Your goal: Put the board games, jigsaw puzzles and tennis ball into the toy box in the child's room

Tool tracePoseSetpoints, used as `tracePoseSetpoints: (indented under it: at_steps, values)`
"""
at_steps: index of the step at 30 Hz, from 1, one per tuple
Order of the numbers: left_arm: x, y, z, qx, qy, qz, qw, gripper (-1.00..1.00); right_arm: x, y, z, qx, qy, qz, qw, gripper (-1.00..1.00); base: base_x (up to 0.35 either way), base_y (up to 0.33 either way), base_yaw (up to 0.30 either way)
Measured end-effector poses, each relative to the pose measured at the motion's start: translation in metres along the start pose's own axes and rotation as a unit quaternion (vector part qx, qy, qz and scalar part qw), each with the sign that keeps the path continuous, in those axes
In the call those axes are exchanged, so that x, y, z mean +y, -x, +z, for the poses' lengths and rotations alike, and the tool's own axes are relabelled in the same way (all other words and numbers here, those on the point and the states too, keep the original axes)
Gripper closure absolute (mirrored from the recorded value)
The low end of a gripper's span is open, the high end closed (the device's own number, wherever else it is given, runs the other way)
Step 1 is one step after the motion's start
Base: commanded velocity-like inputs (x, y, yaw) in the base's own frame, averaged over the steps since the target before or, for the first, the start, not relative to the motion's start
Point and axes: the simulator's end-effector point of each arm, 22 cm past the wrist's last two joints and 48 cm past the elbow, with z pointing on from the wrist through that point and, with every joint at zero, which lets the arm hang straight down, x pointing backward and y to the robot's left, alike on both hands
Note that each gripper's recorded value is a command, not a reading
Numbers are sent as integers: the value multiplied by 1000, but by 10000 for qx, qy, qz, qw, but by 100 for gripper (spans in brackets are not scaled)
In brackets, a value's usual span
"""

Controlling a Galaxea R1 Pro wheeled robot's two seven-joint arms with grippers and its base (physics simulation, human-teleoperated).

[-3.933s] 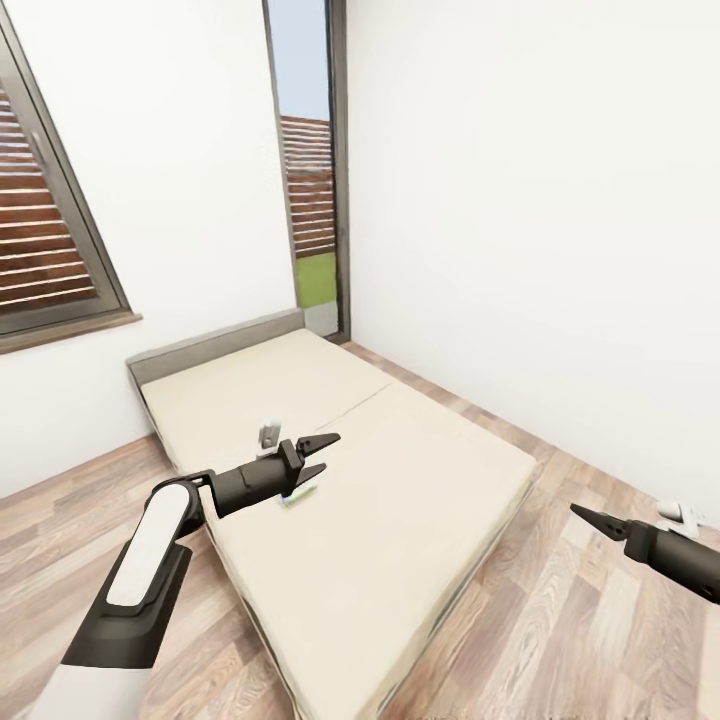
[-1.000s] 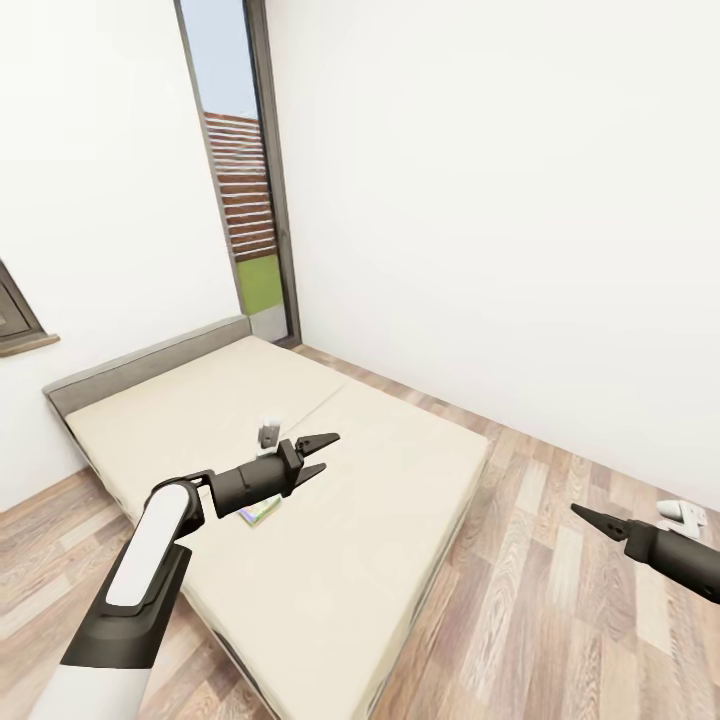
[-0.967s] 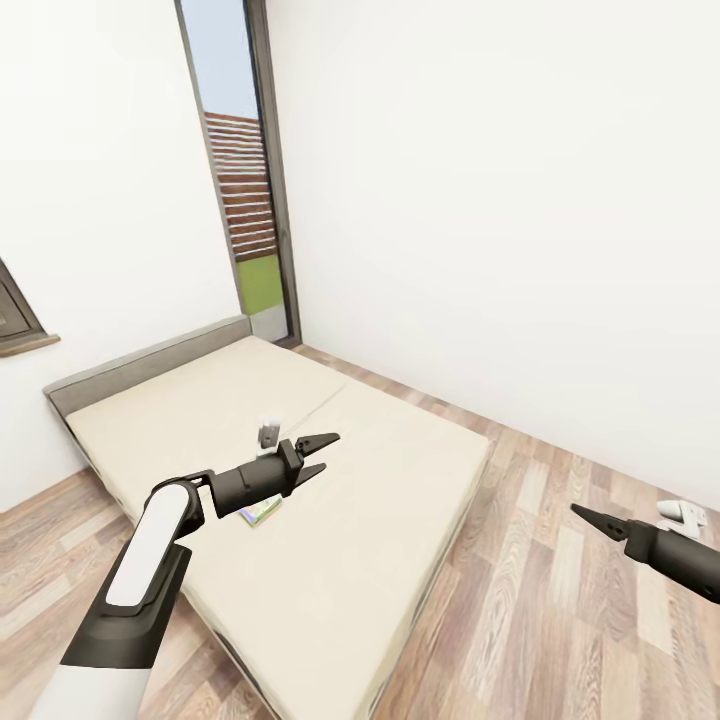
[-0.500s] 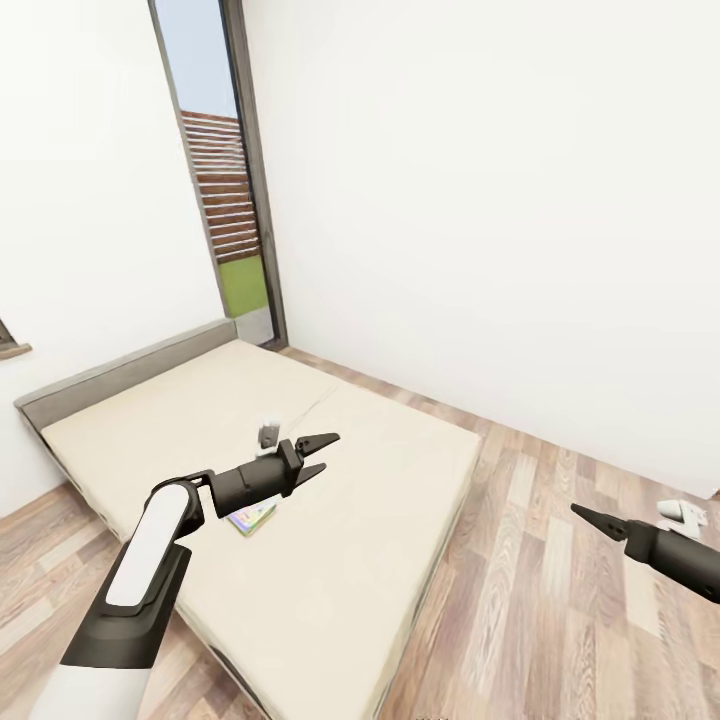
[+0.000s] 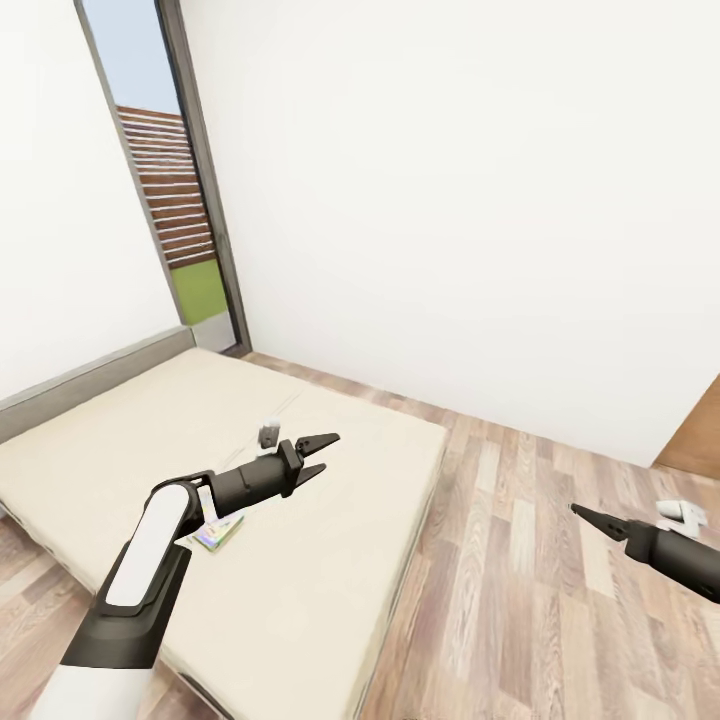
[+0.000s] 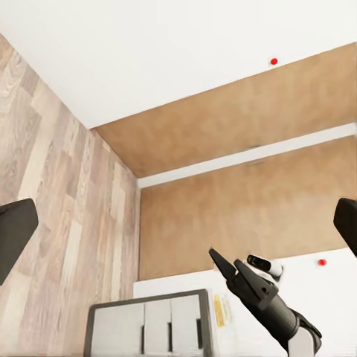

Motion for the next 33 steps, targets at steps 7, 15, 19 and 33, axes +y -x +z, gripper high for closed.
tracePoseSetpoints:
  at_steps: [7,15,19,33]
  values:
    - [0,0,0,-3,2,1,10000,-100,0,0,0,1,0,-1,10000,-100,1,2,-277]
    - [0,0,0,-5,7,2,10000,-100,0,0,0,1,0,-1,10000,-100,0,1,-279]
    - [0,0,0,-4,10,1,10000,-100,0,0,0,2,0,-1,10000,-100,0,0,-279]
    - [1,0,0,-3,16,-1,10000,-100,0,0,0,2,0,-1,10000,-100,0,0,-278]
